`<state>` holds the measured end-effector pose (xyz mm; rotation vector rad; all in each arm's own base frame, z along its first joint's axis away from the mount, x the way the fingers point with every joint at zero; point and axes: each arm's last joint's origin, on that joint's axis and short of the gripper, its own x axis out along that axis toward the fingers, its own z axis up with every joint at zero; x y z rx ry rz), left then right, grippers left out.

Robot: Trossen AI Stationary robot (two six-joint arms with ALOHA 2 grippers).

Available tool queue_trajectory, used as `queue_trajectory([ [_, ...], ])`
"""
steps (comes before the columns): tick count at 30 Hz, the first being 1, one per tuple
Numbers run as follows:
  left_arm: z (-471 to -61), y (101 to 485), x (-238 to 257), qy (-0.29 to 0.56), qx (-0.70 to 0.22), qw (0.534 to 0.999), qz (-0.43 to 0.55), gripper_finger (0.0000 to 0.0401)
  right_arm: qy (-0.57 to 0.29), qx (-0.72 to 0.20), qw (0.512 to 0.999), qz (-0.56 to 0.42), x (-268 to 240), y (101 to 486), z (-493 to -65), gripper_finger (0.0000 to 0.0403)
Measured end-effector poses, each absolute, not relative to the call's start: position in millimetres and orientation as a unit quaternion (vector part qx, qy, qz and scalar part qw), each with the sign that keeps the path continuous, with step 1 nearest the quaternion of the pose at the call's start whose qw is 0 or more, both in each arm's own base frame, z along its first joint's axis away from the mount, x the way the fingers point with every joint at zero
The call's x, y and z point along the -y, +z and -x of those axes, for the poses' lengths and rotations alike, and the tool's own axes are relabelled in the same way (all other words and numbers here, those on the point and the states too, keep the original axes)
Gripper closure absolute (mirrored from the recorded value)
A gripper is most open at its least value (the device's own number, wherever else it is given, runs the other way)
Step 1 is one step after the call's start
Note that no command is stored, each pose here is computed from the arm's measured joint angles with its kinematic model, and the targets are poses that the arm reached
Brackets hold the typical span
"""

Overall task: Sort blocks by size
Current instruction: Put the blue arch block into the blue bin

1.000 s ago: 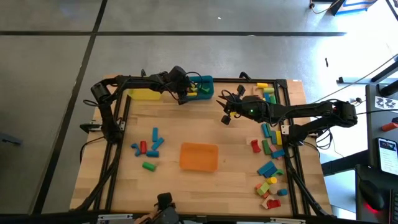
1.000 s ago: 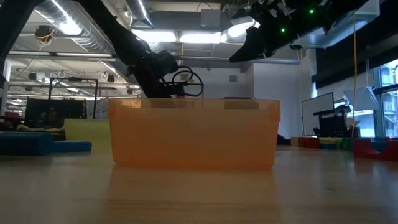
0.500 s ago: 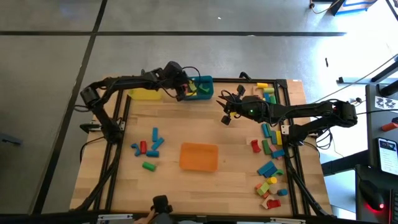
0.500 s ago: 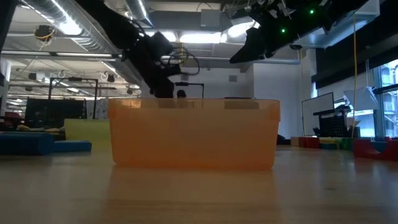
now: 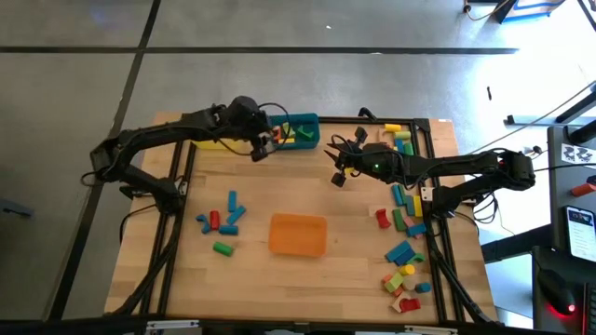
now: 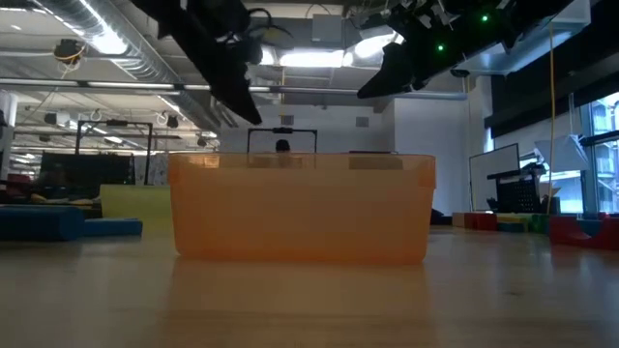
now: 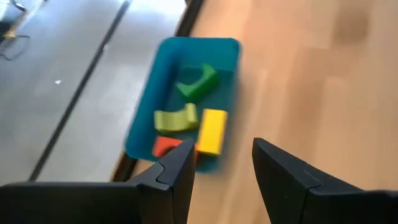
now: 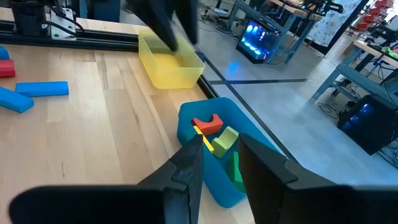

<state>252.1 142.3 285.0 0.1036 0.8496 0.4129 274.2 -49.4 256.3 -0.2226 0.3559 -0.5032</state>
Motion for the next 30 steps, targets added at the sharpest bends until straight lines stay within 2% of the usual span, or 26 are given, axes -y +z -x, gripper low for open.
queue_trajectory([
  [11, -222.4, 295.5, -81.6, 0.142, -0.494, 0.858, 0.013, 0.0258, -0.248, -0.176, 0.947, 0.107, 49.5, 256.0, -274.1, 0.0304],
  [22, -201.4, 289.1, -37.1, 0.125, -0.599, 0.787, 0.077, 0.0258, -0.247, -0.178, 0.947, 0.107, 49.5, 255.7, -274.0, 0.0304],
  [30, -190.8, 286.3, -3.2, 0.099, -0.656, 0.746, 0.066, 0.0258, -0.247, -0.179, 0.946, 0.106, 49.4, 255.4, -273.9, 0.0304],
])
